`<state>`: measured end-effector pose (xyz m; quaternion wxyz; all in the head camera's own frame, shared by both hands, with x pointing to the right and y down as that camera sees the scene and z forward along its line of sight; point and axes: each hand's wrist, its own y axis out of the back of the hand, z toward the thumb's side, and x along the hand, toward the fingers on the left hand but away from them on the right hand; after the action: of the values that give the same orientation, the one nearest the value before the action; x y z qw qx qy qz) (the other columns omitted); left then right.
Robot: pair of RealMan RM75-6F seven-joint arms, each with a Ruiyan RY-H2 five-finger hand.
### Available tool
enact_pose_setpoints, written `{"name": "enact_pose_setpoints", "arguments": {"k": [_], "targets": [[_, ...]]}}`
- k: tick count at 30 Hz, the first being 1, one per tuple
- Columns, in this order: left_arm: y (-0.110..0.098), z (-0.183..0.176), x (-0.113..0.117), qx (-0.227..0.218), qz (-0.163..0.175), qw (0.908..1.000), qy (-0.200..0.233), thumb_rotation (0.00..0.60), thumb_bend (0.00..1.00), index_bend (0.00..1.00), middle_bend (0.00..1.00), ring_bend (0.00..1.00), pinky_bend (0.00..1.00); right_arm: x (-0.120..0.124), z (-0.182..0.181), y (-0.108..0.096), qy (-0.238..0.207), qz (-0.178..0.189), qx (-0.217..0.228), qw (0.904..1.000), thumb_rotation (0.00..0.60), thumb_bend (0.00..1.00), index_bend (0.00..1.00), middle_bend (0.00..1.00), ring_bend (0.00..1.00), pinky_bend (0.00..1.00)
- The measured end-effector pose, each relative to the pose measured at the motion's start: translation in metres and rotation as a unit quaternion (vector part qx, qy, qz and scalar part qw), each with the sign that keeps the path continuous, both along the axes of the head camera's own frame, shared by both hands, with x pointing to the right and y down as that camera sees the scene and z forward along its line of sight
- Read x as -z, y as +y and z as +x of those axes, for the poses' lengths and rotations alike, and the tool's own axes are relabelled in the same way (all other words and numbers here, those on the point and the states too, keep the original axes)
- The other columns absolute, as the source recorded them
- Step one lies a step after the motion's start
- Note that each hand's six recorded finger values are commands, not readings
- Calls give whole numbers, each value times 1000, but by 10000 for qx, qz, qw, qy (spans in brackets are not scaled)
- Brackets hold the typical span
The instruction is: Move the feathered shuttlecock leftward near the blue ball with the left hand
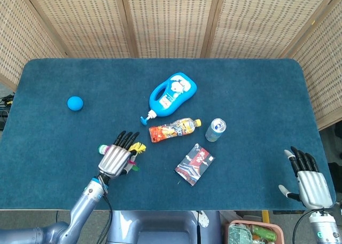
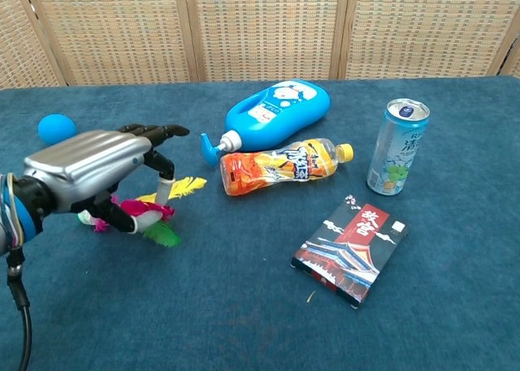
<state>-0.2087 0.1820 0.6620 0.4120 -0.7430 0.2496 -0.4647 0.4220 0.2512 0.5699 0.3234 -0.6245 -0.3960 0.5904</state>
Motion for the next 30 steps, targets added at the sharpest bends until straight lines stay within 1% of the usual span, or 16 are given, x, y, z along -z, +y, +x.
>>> {"name": "enact_pose_setpoints", "arguments": {"k": [4, 7, 12, 16, 20, 23, 30], "targets": [[-13, -17, 11, 232, 144, 9996, 59, 600, 377, 623, 19, 0, 0, 0, 0, 0, 8, -3, 6, 10000, 600, 169, 49, 0, 0, 0], [-23, -30, 20, 490, 212, 9984, 182, 600, 377, 623, 19, 0, 0, -1, 0, 0, 17, -12, 5, 10000, 600, 169, 49, 0, 0, 0], [-38, -60, 36, 1016, 383, 9935, 353, 600, 378, 623, 29, 0, 0, -2, -2, 1, 45, -31, 46, 10000, 600, 169, 49, 0, 0, 0], [-41, -81, 44, 1347, 435, 9885, 540, 600, 378, 626, 45, 0, 0, -3, -4, 1, 57, -38, 61, 10000, 600, 169, 49, 0, 0, 0], [-42, -107, 52, 1626, 639, 9829, 589, 600, 378, 630, 54, 0, 0, -4, -5, 2, 77, -59, 80, 9999, 600, 169, 49, 0, 0, 0], [-42, -122, 53, 1738, 737, 9806, 534, 600, 378, 630, 55, 0, 0, -5, -6, 3, 89, -77, 100, 9999, 600, 169, 49, 0, 0, 0], [-45, -142, 48, 1903, 759, 9773, 531, 600, 378, 629, 56, 0, 0, -6, -6, 3, 92, -94, 98, 9999, 600, 169, 49, 0, 0, 0]]}}
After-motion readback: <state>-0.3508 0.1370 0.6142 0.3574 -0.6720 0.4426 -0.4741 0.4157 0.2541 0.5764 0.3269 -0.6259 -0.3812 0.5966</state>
